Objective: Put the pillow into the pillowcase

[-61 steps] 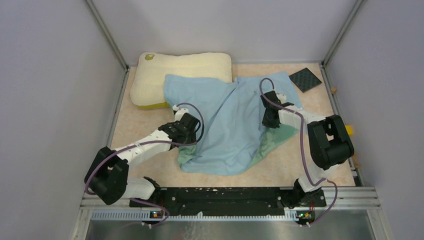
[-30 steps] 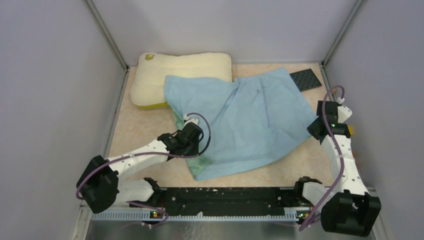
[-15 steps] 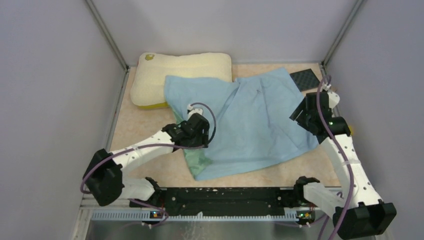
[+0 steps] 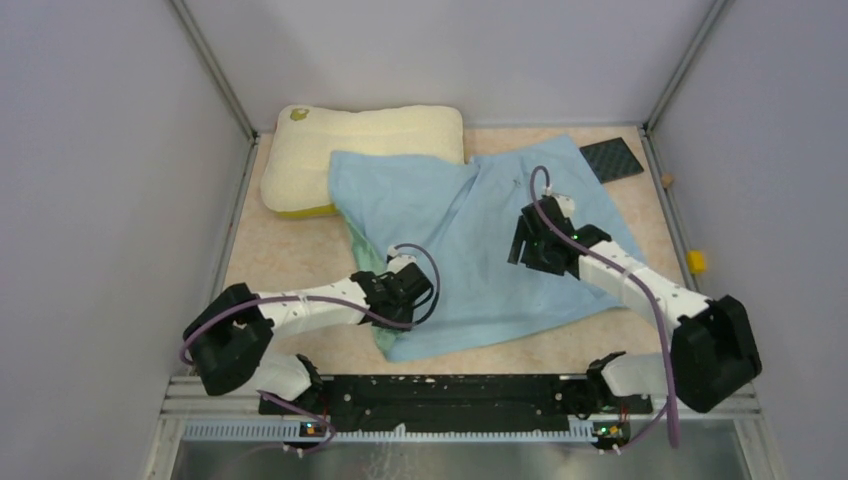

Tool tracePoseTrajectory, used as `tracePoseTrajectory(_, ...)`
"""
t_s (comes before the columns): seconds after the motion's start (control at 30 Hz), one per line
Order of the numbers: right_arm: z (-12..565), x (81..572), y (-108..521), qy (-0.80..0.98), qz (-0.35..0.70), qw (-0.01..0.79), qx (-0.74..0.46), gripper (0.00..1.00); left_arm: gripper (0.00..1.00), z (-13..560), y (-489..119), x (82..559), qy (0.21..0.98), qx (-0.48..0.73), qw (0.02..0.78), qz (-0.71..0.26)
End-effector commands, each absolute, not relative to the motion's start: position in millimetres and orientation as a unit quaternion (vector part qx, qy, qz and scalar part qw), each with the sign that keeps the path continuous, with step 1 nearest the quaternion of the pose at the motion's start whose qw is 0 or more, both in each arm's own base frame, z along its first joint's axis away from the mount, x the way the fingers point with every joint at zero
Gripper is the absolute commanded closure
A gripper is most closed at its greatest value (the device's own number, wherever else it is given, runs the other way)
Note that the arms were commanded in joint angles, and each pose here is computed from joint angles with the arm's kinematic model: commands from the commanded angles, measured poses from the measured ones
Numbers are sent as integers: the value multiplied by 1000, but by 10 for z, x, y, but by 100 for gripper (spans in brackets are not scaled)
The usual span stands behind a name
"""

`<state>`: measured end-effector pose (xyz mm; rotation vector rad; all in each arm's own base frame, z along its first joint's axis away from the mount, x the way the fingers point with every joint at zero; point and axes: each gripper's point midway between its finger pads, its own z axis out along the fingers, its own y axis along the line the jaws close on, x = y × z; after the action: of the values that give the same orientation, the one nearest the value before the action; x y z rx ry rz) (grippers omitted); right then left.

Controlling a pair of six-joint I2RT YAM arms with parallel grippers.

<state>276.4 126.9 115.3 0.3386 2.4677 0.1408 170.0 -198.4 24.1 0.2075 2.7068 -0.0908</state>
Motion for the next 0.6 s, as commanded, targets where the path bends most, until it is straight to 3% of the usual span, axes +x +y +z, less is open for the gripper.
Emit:
tracePoseTrajectory(0.0,885,2886,1526,938,88,315,118,30,63,258,-1811,1674,973,16,230,-20)
tracePoseTrajectory(0.1,752,2905,1479,940,69,312,116,29,82,385,-1652,1665,968,-21,249,-7)
tracePoseTrajectory(0.2,679,2926,1387,943,46,308,118,28,85,523,-1421,1624,961,-67,267,15)
tracePoseTrajectory(0.4,639,2978,1195,940,36,309,137,28,76,643,-889,1467,926,-226,300,25)
tracePoseTrajectory(0.5,626,2981,1121,942,25,306,139,28,58,702,-725,1416,902,-298,313,11)
tracePoseTrajectory(0.57,646,2975,1126,942,27,306,135,28,53,776,-703,1437,892,-317,323,-1)
